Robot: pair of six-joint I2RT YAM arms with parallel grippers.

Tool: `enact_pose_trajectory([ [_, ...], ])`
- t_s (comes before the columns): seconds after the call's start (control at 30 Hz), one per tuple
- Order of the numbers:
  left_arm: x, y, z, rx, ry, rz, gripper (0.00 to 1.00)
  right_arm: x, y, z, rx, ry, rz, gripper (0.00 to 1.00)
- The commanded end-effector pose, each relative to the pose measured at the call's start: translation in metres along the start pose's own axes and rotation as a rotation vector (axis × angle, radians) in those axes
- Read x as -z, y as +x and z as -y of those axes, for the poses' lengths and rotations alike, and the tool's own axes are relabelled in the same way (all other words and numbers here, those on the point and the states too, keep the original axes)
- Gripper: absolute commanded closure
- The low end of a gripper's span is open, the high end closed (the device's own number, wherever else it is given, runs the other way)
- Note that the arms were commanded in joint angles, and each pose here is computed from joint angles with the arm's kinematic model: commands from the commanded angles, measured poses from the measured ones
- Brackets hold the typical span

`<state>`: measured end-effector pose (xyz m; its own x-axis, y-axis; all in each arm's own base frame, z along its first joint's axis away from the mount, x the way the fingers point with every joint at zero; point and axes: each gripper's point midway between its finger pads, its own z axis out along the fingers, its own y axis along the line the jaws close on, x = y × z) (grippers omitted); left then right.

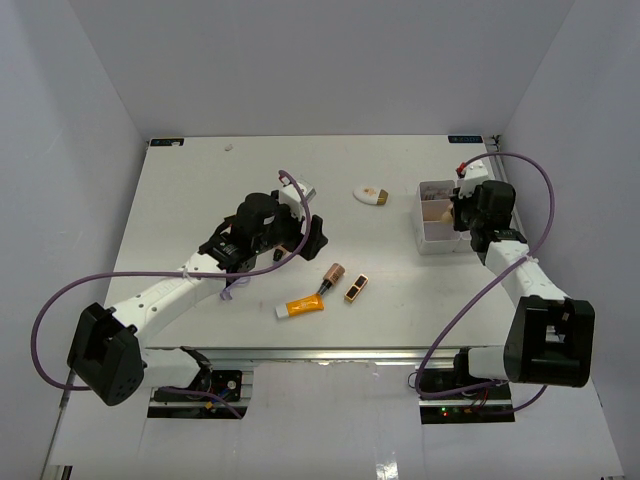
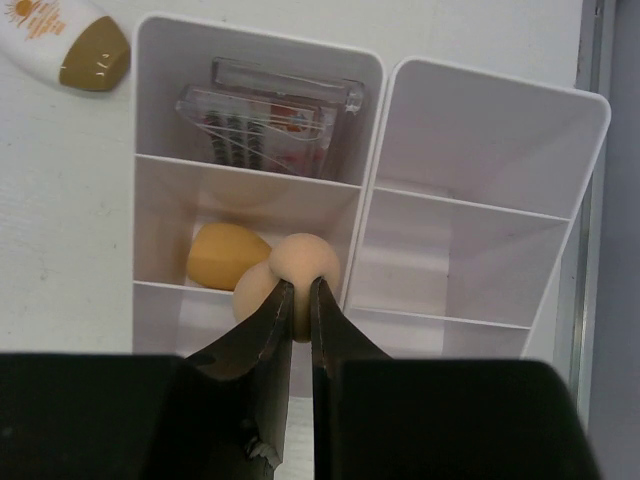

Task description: Organize the makeup

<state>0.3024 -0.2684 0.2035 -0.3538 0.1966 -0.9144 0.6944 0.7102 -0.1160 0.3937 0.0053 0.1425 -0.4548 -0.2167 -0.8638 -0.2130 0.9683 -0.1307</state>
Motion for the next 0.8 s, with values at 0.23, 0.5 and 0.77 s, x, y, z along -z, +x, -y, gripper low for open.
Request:
enact_pose_trajectory([
  [0.23,0.009,-0.012,-0.001,-0.021,-0.012,0.038,0.02,0.004,-0.059,0.010,-0.057,0.032,0.169,0.92],
  [0.5,0.008,-0.009,-0.002,-0.019,-0.012,0.029,0.02,-0.007,-0.054,0.000,-0.123,-0.018,0.168,0.92],
  [0.77,0.006,-0.007,-0.002,-0.021,-0.012,0.024,0.02,-0.029,-0.027,-0.012,-0.165,-0.074,0.087,0.79],
])
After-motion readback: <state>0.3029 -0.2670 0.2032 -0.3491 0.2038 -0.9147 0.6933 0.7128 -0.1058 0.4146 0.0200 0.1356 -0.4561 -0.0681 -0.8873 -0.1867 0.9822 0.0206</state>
